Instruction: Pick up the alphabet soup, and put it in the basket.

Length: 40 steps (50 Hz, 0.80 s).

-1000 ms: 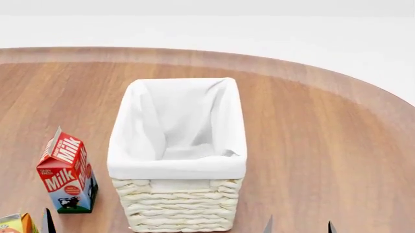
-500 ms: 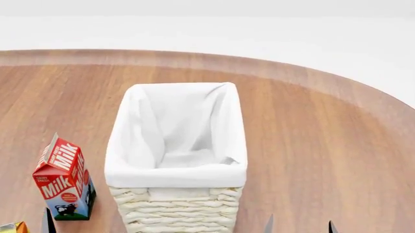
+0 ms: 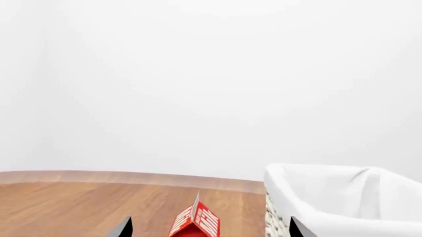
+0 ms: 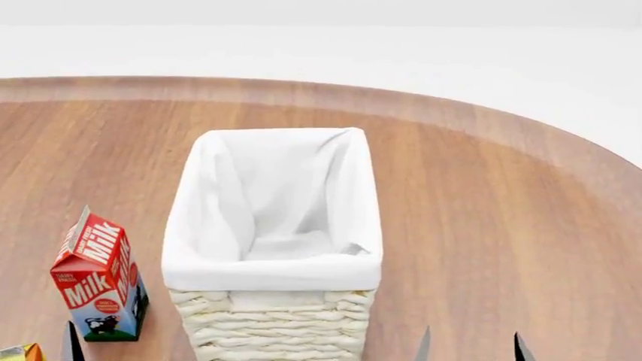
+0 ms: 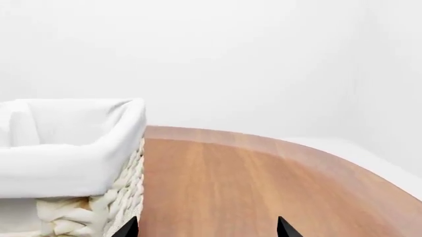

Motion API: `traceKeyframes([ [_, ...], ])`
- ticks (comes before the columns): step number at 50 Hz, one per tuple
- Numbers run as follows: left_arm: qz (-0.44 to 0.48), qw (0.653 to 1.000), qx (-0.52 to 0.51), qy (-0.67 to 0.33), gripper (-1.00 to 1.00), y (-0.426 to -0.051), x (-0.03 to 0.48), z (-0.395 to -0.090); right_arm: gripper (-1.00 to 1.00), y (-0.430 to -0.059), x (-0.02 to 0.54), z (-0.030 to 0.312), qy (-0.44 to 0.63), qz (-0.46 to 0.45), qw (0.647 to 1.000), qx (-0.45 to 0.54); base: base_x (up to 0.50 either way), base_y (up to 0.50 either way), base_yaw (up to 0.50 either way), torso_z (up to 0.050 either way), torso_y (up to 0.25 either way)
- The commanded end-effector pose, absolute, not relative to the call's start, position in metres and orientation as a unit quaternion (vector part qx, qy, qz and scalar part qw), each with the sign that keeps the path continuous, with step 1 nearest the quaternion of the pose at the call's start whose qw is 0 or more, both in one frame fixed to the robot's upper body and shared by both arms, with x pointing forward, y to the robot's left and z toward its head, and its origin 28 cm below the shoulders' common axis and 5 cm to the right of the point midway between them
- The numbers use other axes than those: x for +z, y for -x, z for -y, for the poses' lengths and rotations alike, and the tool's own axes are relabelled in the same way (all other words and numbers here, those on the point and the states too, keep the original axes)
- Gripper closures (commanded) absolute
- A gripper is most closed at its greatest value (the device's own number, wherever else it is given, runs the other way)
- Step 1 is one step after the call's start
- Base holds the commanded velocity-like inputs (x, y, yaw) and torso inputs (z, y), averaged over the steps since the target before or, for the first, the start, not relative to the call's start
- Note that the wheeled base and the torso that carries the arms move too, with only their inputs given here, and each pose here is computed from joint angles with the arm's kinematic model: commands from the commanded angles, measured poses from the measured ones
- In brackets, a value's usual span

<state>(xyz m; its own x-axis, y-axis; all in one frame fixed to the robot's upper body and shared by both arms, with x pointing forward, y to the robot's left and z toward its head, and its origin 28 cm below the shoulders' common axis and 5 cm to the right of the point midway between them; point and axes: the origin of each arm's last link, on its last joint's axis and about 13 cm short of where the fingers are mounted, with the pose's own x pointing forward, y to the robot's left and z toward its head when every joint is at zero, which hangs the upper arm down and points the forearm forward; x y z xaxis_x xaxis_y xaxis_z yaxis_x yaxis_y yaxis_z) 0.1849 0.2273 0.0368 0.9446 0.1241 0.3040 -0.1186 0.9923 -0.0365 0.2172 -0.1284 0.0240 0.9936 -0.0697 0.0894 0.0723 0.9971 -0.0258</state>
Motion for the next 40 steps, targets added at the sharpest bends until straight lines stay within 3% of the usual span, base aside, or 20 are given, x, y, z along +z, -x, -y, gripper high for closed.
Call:
traceKeyframes([
  [1,0.153,0.986,0.068,0.007,-1.0,-0.185,0.038,-0.229,-1.0,-0.224,0.025,0.147,0.05,0.034,0.997,0.038,0.0,0.0,0.0,0.0,0.0],
  [8,0.152,0.986,0.07,0.005,-1.0,-0.185,0.038,-0.23,-1.0,-0.216,0.029,0.154,0.046,0.021,0.986,0.158,0.0,0.0,0.0,0.0,0.0],
  [18,0.149,0.987,0.068,0.001,-1.0,-0.186,0.037,-0.229,-1.0,-0.211,0.033,0.156,0.02,-0.003,0.968,0.252,0.0,0.0,0.0,0.0,0.0],
  [40,0.149,0.987,0.068,0.0,-1.0,-0.187,0.035,-0.229,-1.0,-0.198,0.027,0.144,0.003,-0.065,0.871,0.487,0.0,0.0,0.0,0.0,0.0],
])
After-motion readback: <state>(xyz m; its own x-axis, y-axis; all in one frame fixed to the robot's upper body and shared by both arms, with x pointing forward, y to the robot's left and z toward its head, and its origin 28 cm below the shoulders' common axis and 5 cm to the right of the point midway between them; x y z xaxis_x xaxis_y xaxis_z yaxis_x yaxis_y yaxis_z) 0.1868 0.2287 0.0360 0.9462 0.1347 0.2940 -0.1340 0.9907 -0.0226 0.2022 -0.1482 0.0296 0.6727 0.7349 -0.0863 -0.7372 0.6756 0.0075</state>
